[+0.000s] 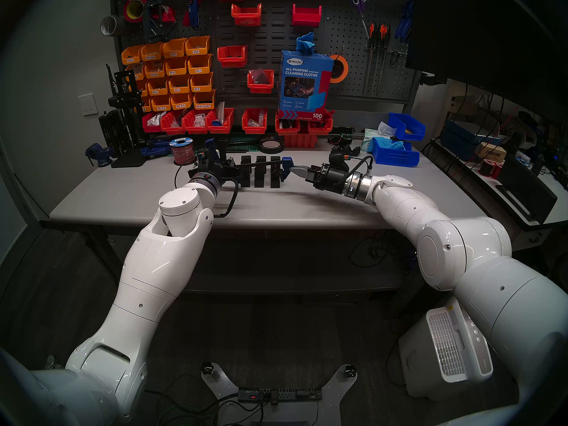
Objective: Clamp the two 3D printed pieces together with the clamp
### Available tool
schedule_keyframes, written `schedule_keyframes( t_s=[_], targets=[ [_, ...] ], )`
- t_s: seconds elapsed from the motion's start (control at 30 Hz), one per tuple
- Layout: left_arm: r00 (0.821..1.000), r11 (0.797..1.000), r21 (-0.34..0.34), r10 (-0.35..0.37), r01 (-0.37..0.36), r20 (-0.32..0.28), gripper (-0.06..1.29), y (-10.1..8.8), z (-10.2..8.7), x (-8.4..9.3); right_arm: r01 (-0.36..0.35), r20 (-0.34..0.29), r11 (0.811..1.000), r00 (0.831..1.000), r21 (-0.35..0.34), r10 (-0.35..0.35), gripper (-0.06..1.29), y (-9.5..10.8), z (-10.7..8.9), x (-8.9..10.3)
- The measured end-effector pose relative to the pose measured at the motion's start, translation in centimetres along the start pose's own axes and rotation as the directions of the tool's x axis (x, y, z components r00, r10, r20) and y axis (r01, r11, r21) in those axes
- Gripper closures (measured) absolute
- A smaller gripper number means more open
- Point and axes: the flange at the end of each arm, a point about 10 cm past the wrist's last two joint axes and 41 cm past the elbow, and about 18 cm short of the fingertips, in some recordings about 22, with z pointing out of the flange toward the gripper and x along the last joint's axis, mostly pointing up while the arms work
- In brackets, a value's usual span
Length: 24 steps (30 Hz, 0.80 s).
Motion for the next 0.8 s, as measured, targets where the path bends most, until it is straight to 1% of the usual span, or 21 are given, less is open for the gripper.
schedule_keyframes(
  t_s=[0.3, 0.63, 0.8],
  targets=[
    [1.000, 1.000, -0.003, 0.009, -0.009, -0.005, 0.68, -0.3, 0.1, 0.2, 0.001, -0.001, 1.000, 1.000, 0.001, -0.001, 1.27, 0.0, 0.0, 0.0],
    [1.000, 1.000, 0.021, 0.018, -0.018, -0.011, 0.68, -1.2, 0.2, 0.6, 0.002, -0.004, 1.000, 1.000, -0.004, -0.002, 1.27, 0.1, -0.1, 0.2],
    [1.000, 0.999, 0.026, 0.020, -0.020, -0.012, 0.68, -1.4, 0.2, 0.7, 0.003, -0.005, 1.000, 1.000, -0.005, -0.003, 1.27, 0.1, -0.1, 0.2]
  ],
)
